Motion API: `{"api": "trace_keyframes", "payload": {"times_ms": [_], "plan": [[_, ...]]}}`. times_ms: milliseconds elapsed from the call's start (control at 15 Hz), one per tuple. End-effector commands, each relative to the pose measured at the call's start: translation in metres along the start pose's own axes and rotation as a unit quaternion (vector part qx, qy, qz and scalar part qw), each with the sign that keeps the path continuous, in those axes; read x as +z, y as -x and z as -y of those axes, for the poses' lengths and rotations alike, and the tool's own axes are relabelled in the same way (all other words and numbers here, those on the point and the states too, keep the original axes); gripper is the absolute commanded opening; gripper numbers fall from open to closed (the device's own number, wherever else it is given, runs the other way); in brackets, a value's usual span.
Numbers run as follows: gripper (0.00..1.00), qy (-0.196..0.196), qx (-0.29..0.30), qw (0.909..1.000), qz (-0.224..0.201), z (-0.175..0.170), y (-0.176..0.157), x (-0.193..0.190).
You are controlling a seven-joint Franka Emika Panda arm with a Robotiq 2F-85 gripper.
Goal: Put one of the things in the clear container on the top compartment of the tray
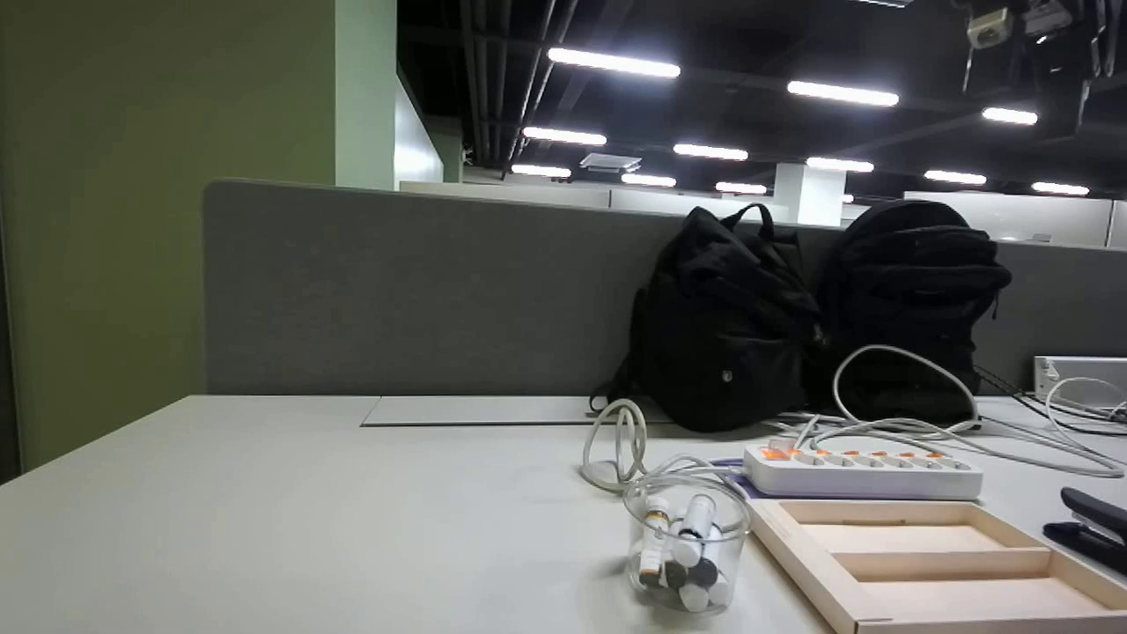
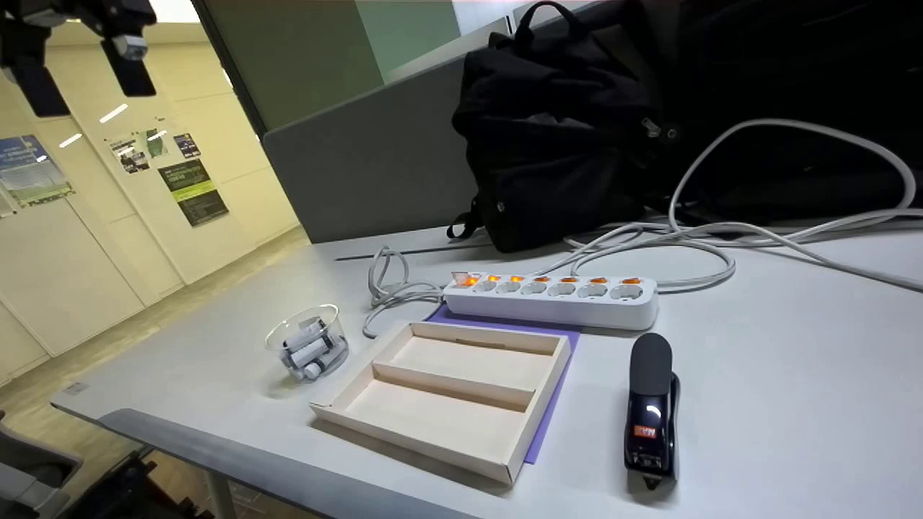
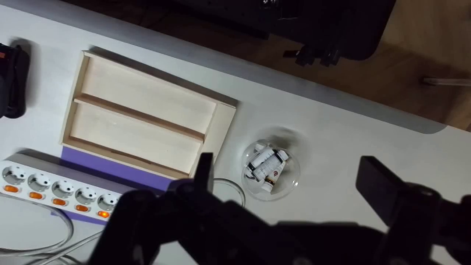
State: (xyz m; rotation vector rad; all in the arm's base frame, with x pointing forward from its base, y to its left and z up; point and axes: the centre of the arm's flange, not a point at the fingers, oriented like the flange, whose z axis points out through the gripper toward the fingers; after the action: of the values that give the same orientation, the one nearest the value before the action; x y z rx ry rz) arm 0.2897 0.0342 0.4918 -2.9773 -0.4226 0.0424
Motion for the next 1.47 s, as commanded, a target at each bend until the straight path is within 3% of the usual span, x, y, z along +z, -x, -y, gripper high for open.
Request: {"api": "trace_keyframes", "payload": {"times_ms": [0,267,467,667,867,933,1067,1333,1400], "plan": [[1.0,0.01,0.022,0.9995,-0.021,-0.009,-0.03,0.008],[1.0,0.024,0.056,0.9961,-0.064,-0.027,-0.094,0.033],[1.0,0.035,0.103,0.9918,-0.068,-0.031,-0.123,0.063],[1.0,0.047,0.178,0.9806,-0.067,-0.012,-0.131,0.105],[1.0,0.057,0.221,0.9729,-0.037,0.018,-0.134,0.142],[1.0,0.049,0.184,0.9805,-0.048,0.0,-0.127,0.128],[1.0,0.051,0.18,0.9816,-0.038,0.008,-0.128,0.138],[1.0,0.049,0.184,0.9808,-0.043,0.0,-0.128,0.133],[1.0,0.047,0.201,0.9766,-0.061,0.002,-0.125,0.139]]}}
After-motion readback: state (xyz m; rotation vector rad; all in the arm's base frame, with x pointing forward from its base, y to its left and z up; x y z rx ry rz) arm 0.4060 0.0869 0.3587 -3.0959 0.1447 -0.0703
